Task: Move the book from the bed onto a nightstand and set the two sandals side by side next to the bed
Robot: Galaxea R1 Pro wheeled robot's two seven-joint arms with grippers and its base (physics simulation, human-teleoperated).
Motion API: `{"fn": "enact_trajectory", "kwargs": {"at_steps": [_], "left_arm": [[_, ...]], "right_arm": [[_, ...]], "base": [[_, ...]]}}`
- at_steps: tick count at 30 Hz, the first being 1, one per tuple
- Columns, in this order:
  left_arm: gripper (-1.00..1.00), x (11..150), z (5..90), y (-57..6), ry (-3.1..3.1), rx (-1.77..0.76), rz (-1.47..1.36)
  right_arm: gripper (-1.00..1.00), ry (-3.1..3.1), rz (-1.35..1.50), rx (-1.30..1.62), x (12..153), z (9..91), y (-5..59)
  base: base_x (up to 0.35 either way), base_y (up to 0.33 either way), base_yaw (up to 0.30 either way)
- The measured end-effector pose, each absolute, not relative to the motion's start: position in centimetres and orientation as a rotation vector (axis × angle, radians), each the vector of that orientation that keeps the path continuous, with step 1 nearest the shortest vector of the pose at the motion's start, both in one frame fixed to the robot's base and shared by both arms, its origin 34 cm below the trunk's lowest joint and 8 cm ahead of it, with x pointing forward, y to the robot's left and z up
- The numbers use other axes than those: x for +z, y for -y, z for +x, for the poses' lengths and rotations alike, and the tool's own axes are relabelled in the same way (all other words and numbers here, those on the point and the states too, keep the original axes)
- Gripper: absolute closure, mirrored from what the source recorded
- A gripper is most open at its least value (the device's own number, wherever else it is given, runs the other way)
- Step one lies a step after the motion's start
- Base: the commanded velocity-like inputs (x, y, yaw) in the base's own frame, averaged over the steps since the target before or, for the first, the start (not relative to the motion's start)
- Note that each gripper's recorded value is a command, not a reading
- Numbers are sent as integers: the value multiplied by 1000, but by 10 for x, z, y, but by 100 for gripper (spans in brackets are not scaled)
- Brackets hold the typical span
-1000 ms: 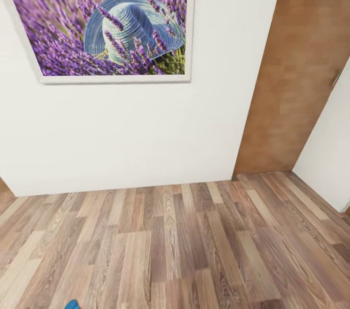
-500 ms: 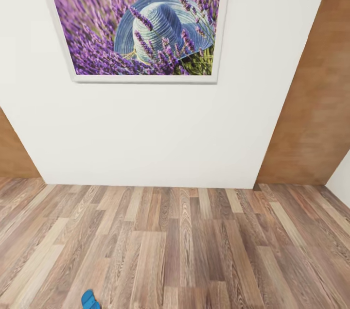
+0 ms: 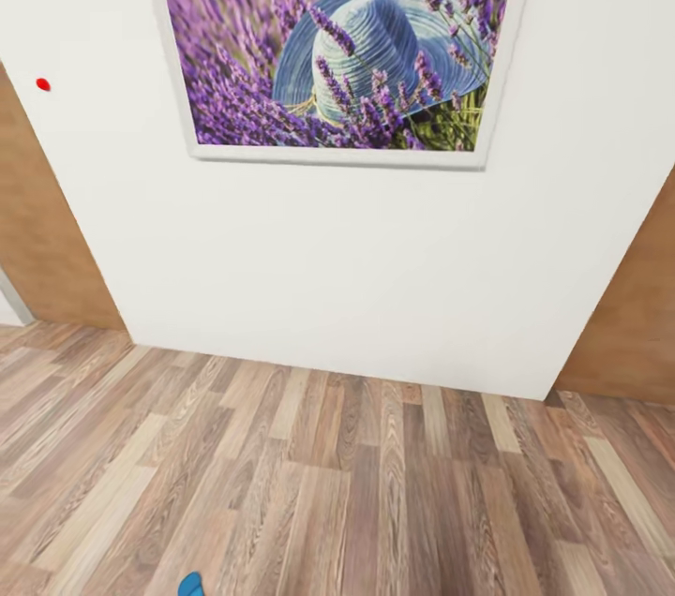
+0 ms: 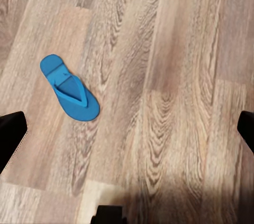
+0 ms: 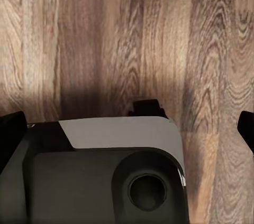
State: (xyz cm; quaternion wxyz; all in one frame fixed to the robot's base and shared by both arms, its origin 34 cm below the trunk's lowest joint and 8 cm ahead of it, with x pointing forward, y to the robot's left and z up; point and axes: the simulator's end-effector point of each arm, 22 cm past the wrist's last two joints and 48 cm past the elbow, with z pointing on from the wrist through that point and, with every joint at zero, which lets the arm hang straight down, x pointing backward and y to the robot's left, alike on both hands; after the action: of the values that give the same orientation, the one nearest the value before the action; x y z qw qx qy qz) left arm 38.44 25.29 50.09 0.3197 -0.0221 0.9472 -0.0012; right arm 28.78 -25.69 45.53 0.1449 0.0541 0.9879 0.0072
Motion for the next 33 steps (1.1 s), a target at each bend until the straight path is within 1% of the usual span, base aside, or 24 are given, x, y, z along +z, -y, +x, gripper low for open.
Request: {"fn": "enact_trajectory", "kwargs": {"at_steps": [3, 9, 18, 26, 33], "left_arm": [[-100, 501, 384, -253, -2490, -3, -58], [-100, 501, 385, -253, -2491, -3, -58], [-100, 501, 385, -252, -2491, -5, -57], [-100, 501, 385, -252, -2491, -5, -57], [-100, 501, 385, -252, -2491, -5, -57]], "right_arm": [[-100, -2847, 156, 21, 455, 288, 257], [-100, -2847, 157, 21, 455, 288, 257], [-100, -2847, 156, 21, 455, 288, 257], [-100, -2847, 156, 21, 455, 288, 257], [-100, -2847, 156, 21, 455, 288, 257]], "base": [[314, 0, 199], [191, 0, 45], [20, -3, 4], [1, -92, 2], [0, -15, 219]]}}
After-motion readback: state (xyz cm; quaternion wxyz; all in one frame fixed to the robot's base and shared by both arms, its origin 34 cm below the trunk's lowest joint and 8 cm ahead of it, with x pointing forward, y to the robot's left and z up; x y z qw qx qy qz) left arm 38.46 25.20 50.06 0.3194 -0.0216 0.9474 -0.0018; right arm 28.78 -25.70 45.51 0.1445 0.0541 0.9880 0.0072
